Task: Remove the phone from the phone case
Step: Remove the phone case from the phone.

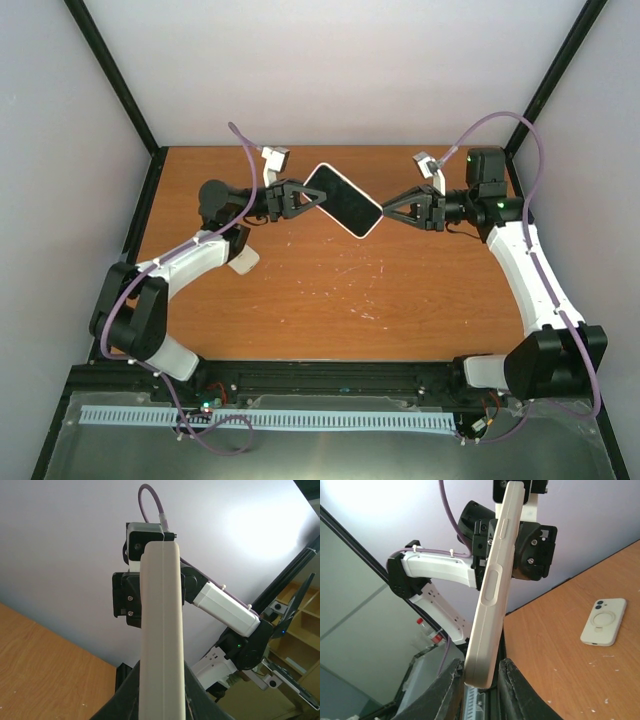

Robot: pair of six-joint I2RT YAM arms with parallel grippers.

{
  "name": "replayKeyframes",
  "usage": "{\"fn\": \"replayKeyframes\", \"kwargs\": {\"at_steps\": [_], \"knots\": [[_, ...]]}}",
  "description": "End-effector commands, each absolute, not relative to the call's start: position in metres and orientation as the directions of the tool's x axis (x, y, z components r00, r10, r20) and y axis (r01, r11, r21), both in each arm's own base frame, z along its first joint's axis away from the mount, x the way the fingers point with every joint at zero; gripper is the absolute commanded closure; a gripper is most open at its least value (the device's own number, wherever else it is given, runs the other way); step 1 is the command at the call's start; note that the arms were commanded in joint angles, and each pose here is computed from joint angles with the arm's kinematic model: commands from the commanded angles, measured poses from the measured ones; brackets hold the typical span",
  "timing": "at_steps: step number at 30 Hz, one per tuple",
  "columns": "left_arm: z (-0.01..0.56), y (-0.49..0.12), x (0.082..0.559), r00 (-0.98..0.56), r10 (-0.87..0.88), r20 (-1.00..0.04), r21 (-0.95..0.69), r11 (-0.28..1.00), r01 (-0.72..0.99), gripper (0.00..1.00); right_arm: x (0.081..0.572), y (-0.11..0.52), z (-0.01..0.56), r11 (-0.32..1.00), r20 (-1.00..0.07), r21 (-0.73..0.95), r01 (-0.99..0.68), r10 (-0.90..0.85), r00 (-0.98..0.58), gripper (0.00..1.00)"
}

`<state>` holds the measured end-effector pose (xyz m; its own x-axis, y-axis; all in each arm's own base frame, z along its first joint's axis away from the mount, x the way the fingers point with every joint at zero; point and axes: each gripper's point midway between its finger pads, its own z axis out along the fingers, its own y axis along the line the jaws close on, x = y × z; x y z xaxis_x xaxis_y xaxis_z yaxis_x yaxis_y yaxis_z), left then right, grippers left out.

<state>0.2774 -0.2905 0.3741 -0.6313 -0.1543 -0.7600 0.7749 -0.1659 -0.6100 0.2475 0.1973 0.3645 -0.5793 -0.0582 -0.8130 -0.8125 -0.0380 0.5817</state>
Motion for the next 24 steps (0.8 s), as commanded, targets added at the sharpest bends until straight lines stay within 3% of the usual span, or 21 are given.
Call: {"fn": "replayKeyframes", "kwargs": {"at_steps": [1,7,12,15,24], "knots": [[0.392,-0.286,0.27,-0.57,-0.184,-0.8,-0.536,-0.208,0.819,0.97,0.238,0.2,0.372,-0.109,-0.812,0.584,-0.804,-0.064,-0.581,0.79],[0.39,-0.286,0.27,-0.572,-0.186,-0.799,-0.537,-0.21,0.817,1.0,0.23,0.204,0.369,-0.127,-0.81,0.586,-0.8,-0.073,-0.581,0.76],[0.39,-0.287,0.271,-0.573,-0.182,-0.799,-0.537,-0.211,0.817,1.0,0.225,0.204,0.372,-0.148,-0.813,0.582,-0.8,-0.073,-0.578,0.88],[0.386,-0.288,0.271,-0.572,-0.167,-0.803,-0.536,-0.218,0.816,1.0,0.213,0.201,0.384,-0.219,-0.823,0.562,-0.798,-0.053,-0.565,0.89],[0.351,-0.3,0.288,-0.615,-0.106,-0.782,-0.572,-0.271,0.774,1.0,0.147,0.22,0.425,-0.369,-0.947,0.31,-0.876,-0.041,-0.318,0.93]]}}
